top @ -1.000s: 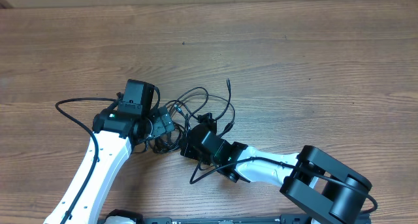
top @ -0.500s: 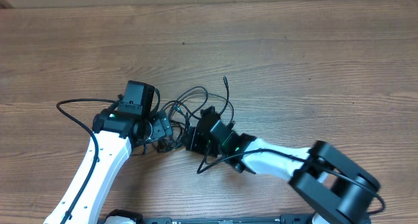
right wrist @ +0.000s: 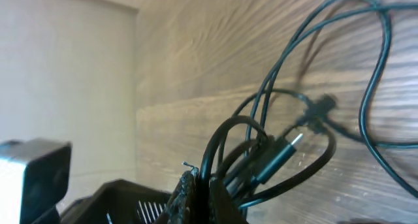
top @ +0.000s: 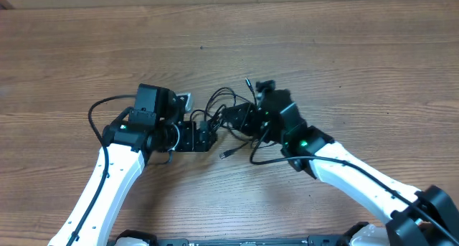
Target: Untangle cables
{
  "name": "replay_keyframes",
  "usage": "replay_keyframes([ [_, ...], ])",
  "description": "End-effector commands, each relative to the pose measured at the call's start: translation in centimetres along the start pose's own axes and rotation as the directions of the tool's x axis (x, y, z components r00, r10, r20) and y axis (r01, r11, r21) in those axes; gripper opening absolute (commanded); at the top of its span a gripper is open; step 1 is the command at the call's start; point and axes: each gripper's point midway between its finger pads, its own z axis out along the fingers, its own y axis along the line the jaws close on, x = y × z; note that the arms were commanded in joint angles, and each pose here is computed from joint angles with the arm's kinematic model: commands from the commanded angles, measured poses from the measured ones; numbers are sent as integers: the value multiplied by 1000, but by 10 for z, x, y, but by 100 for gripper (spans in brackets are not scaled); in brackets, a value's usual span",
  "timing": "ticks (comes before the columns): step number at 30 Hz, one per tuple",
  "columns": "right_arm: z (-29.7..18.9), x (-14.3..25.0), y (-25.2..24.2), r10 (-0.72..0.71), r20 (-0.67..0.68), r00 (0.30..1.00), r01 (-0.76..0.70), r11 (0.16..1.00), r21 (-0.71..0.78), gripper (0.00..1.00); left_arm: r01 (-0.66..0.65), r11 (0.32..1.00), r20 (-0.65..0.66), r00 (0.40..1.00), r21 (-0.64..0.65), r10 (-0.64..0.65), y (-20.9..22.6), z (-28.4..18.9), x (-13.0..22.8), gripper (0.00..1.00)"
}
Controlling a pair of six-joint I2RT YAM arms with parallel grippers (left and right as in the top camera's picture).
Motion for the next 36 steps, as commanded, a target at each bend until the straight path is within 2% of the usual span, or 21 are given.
replay_keyframes([
  [1, -16, -17, 16, -1, 7, 1000, 1, 998, -68, 4, -141, 943, 27, 990, 301, 140, -56, -9, -4, 99],
  [5, -22, -24, 15, 13, -10, 1000, -14, 995, -94, 4, -172, 911, 52, 985, 374, 165, -70, -14, -7, 96],
  [11, -29, -31, 18, 22, -35, 999, -27, 990, -136, 4, -238, 901, 75, 971, 362, 227, -68, -14, -7, 84],
  [17, -33, -32, 28, 0, -53, 999, -10, 982, -189, 4, -254, 955, 92, 966, 152, 242, -34, -4, -18, 85],
  [20, -33, -31, 28, 0, -62, 998, -12, 981, -191, 4, -285, 956, 103, 955, 67, 278, -21, -3, -23, 87],
  [24, -33, -30, 28, -1, -66, 998, -12, 981, -194, 4, -370, 928, 131, 923, 48, 362, -21, -3, -30, 85],
  [28, -33, -29, 29, -2, -71, 997, -12, 980, -197, 4, -443, 896, 158, 887, 34, 433, -23, -4, -35, 78],
  [31, -34, -28, 30, -5, -79, 997, -12, 979, -202, 4, -509, 860, 160, 851, 23, 500, -23, -4, -35, 86],
  [36, -33, -28, 30, -5, -79, 997, -11, 979, -202, 4, -554, 832, 156, 826, 44, 542, -27, -4, -31, 88],
])
